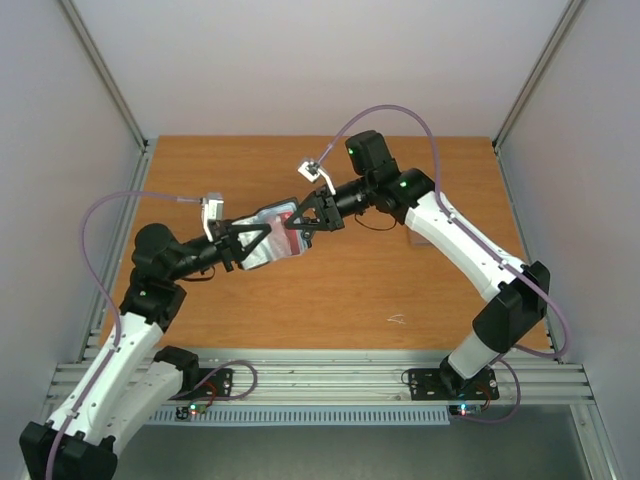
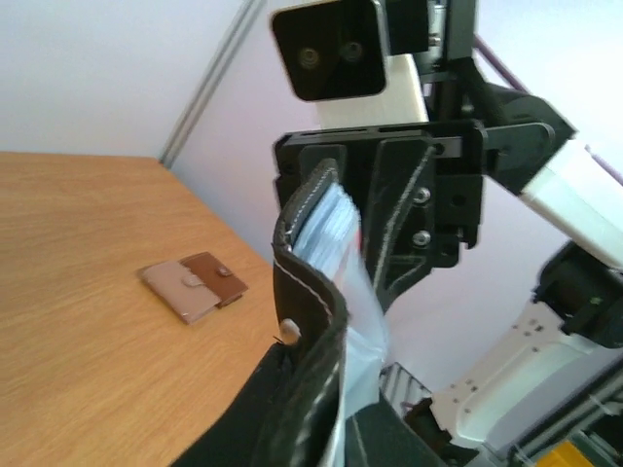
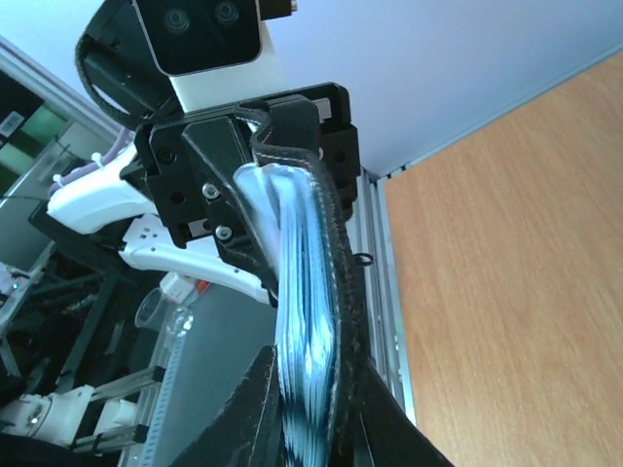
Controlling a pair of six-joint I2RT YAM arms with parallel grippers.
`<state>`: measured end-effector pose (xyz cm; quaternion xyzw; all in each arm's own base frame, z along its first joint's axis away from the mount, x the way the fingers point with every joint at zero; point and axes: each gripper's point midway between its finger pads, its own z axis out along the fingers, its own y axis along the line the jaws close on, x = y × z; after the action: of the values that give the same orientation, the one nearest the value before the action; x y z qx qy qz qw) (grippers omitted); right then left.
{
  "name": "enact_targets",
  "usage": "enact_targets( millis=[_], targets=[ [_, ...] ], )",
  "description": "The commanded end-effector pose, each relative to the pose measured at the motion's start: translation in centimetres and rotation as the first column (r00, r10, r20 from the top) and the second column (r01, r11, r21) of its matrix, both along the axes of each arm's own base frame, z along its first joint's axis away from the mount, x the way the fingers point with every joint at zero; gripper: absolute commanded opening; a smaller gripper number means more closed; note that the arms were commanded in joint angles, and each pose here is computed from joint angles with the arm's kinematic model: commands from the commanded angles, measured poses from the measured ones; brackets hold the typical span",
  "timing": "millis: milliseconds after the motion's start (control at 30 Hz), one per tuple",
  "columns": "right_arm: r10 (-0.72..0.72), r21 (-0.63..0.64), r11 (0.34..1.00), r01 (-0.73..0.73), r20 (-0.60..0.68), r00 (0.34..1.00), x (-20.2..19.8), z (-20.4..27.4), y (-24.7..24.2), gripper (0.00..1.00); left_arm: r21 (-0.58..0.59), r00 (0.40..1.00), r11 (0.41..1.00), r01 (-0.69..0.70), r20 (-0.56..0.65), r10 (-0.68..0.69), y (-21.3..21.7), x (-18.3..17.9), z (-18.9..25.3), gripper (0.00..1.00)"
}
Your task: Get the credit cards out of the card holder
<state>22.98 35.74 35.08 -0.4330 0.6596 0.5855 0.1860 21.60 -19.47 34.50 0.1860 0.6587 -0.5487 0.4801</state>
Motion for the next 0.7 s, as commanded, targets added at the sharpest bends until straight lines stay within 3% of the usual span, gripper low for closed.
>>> enact_targets(
  millis=[0,67,167,233,333,433,500,567,600,667],
  targets=[
    [-0.109,-0.007,0.994,0.109,-0.006,0.994,1.1,1.2,-3.3,0.01,0.051,0.939,0.941,-0.335,-0.07,0.338,3.8,4.4,-2.2,0.16],
    [-0.163,-0.017,0.987,0.163,0.003,0.987,1.5,1.4,-4.7,0.01,0.152,0.828,0.834,-0.53,-0.118,0.548,7.2,6.7,-5.2,0.19],
    [-0.23,-0.068,0.969,0.236,0.081,0.97,1.4,1.5,-6.1,0.01,0.337,0.615,0.6,-0.726,-0.072,0.785,12.7,8.2,-8.9,0.25],
    [-0.29,-0.128,0.944,0.305,0.119,0.949,2.0,1.0,-6.9,0.01,0.398,0.576,0.532,-0.747,-0.011,0.817,14.1,8.0,-9.6,0.3],
    [-0.453,-0.265,0.827,0.496,0.207,0.867,5.2,-1.0,-8.9,0.01,0.381,0.636,0.582,-0.718,0.021,0.771,13.0,7.6,-8.8,0.36],
    [-0.622,-0.452,0.555,0.699,0.332,0.709,9.1,-4.4,-12.6,0.01,0.308,0.729,0.69,-0.656,0.019,0.684,10.8,7.3,-7.1,0.36],
    [-0.635,-0.535,0.345,0.771,0.472,0.612,10.7,-6.2,-14.9,0.01,0.268,0.781,0.747,-0.608,0.035,0.623,9.4,7.1,-5.9,0.34],
    [-0.606,-0.574,0.18,0.799,0.575,0.55,11.8,-6.9,-16.5,0.01,0.226,0.832,0.804,-0.55,0.059,0.552,8.0,6.6,-4.5,0.34],
    [-0.59,-0.593,0.145,0.792,0.591,0.55,12.0,-7.3,-16.6,0.01,0.205,0.857,0.834,-0.513,0.07,0.51,7.2,6.2,-3.8,0.33],
    [-0.565,-0.62,0.154,0.77,0.584,0.583,11.9,-7.8,-15.3,0.01,0.167,0.903,0.887,-0.43,0.082,0.422,5.7,5.3,-2.7,0.33]
  ],
)
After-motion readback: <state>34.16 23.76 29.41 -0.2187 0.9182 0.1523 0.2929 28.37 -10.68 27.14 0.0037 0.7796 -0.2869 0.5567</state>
